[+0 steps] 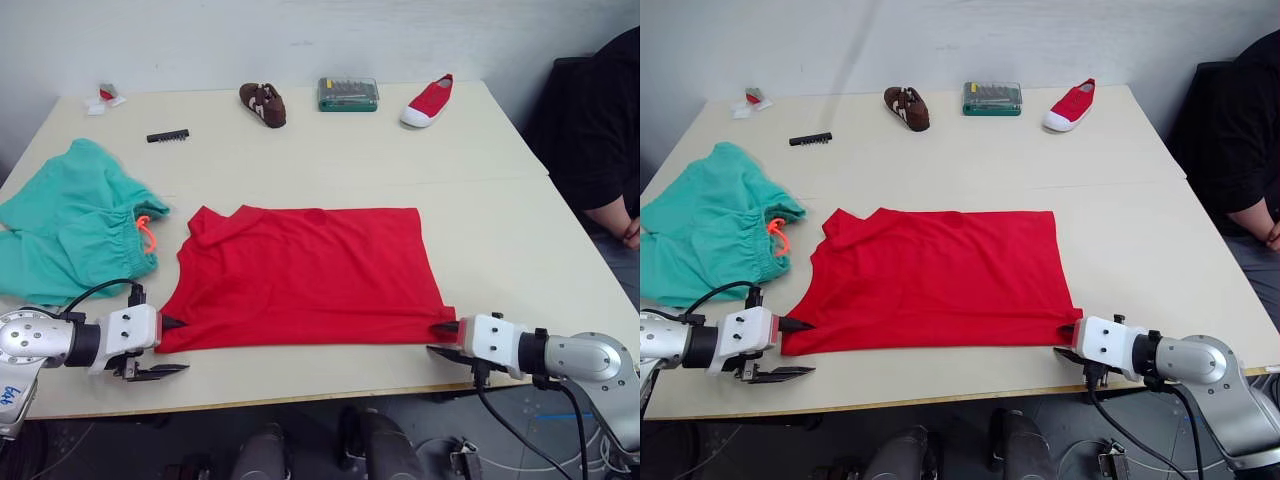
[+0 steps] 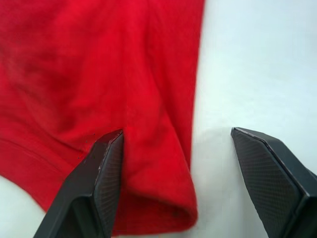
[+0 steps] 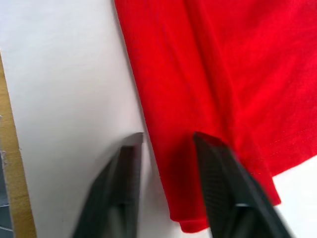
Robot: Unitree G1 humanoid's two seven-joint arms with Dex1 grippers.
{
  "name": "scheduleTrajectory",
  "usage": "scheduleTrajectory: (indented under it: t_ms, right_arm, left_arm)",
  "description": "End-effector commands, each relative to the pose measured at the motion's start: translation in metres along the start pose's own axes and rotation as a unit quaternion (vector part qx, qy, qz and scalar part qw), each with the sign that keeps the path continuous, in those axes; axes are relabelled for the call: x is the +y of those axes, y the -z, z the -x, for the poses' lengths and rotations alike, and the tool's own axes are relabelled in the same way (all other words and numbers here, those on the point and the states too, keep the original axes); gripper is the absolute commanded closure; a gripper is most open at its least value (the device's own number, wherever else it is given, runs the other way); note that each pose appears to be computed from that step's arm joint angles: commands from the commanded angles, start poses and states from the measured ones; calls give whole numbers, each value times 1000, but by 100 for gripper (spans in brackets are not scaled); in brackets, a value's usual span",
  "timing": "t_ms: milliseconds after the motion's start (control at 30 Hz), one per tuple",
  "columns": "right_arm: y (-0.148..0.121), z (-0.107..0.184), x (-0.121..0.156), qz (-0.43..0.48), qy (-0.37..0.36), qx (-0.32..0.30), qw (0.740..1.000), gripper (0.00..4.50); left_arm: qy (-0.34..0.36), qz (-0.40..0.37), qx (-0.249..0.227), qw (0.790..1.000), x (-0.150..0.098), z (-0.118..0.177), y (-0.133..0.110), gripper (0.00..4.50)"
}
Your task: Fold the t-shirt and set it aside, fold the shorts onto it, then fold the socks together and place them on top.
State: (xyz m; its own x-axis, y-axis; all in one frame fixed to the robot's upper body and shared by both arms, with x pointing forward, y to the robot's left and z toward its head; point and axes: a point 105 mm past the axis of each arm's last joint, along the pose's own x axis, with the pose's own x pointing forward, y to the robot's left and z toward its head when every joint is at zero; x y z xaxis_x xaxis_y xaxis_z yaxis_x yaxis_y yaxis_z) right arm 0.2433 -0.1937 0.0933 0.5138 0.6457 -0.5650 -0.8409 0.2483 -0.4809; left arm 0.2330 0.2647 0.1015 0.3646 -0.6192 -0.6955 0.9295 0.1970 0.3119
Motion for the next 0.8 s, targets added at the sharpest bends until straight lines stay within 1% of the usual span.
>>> scheduleTrajectory:
  t_ms: [33,67,233,333,467,533,667,733,800]
  right_arm:
    - [8,0,0,-5,3,16,1000,442]
    - [9,-1,0,-5,3,16,1000,450]
    - [11,0,1,-10,3,17,1000,450]
    - [11,0,3,0,-4,16,1000,450]
    - [9,4,8,8,-31,0,999,450]
    - [8,9,11,13,-49,-5,999,450]
    - [11,18,12,29,-66,-3,997,450]
    - [14,23,13,27,-72,-2,997,450]
    - [16,26,14,23,-79,-1,997,450]
  left_arm:
    - [-1,4,39,999,0,-3,21,186]
    - [-6,2,43,999,2,-4,24,215]
    - [-18,-6,52,998,11,-6,34,362]
    - [-6,-6,51,999,10,-7,36,447]
    - [31,18,42,998,0,-3,37,447]
    - [61,45,33,997,-10,3,34,447]
    - [127,102,20,986,-37,15,27,447]
    - [131,118,7,984,-42,18,19,447]
    - [125,118,-2,985,-43,16,12,447]
